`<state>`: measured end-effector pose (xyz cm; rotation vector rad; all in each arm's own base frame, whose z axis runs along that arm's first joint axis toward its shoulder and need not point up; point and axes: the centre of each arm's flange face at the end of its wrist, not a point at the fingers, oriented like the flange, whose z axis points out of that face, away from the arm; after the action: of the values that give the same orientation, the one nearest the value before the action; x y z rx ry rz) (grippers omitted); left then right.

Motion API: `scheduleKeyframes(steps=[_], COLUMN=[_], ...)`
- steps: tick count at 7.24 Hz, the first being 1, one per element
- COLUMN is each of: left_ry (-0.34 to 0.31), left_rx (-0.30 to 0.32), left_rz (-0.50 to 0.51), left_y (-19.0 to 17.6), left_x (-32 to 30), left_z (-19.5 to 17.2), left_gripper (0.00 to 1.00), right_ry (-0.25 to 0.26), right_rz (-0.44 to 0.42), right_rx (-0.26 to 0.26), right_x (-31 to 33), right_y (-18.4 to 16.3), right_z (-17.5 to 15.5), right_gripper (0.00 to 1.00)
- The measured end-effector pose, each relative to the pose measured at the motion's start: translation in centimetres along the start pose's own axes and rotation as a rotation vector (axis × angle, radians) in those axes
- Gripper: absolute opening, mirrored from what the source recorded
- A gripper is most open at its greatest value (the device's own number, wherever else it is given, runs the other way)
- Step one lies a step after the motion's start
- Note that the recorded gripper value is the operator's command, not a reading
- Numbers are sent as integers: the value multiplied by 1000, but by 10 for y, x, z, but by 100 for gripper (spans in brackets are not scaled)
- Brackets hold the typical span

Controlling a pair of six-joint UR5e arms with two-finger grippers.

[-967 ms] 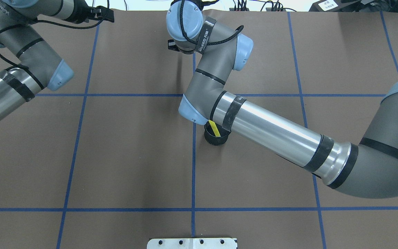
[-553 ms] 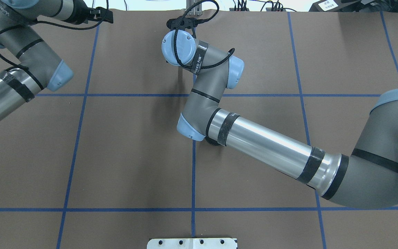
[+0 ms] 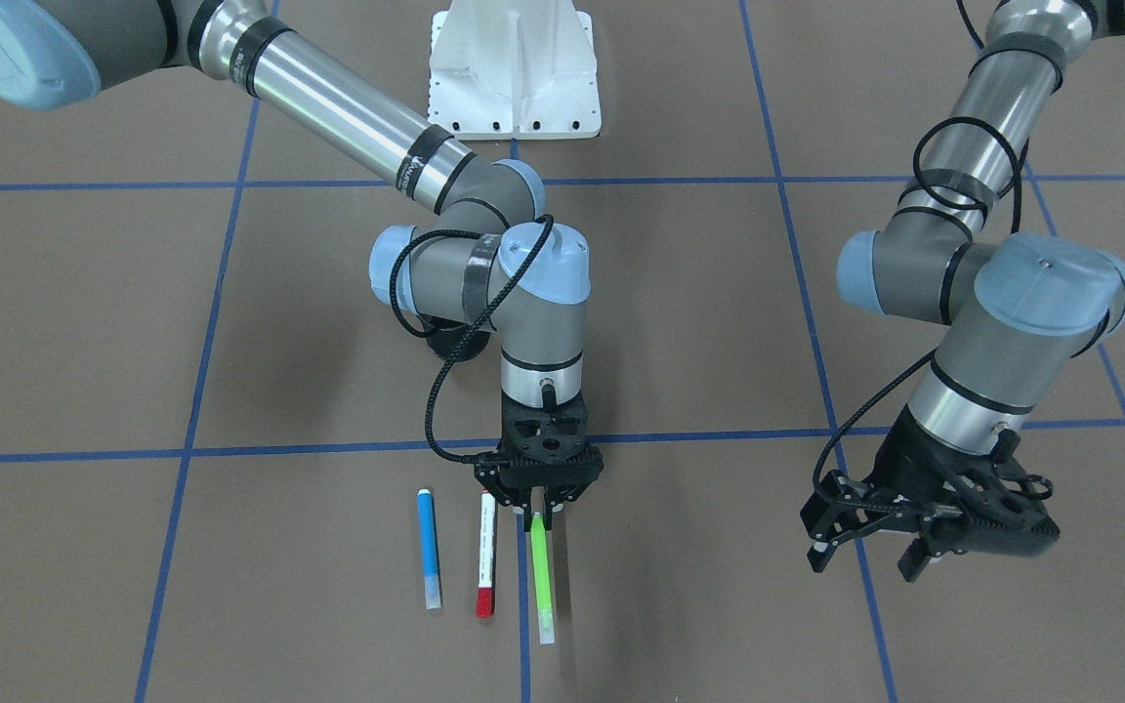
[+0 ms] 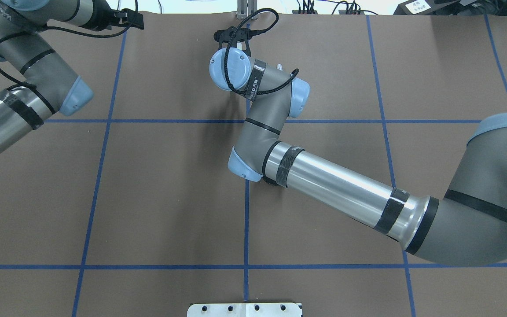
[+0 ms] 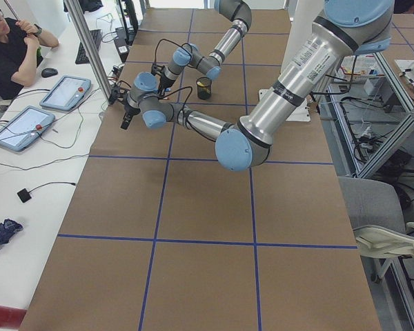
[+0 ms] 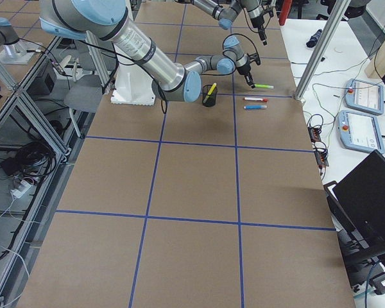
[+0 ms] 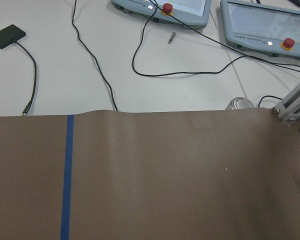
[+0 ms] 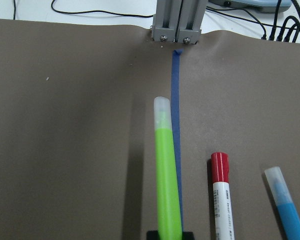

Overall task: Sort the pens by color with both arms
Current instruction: 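Lower the green highlighter beside the red-capped marker and release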

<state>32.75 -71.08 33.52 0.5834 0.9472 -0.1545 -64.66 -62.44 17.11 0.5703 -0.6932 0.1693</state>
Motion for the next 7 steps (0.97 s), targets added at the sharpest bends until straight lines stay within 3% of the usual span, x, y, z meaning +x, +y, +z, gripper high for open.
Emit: scheduleKeyframes(steps=[2, 5, 7], left_ry=[0, 28, 123], left_rx=[1, 4, -75], left_rz=[0, 7, 28], left_y=[-1, -7, -7], left_x=[1, 20, 55], left_z=[0, -5, -12], left_gripper=[100, 100, 100], right_ry=[-42, -165, -174], right_rz=[0, 52, 106], right_rx=[-37, -146, -243], right_x=[0, 32, 71], right_y=[-13, -87, -140], right_z=[-9, -50, -86], right_gripper=[100, 100, 100])
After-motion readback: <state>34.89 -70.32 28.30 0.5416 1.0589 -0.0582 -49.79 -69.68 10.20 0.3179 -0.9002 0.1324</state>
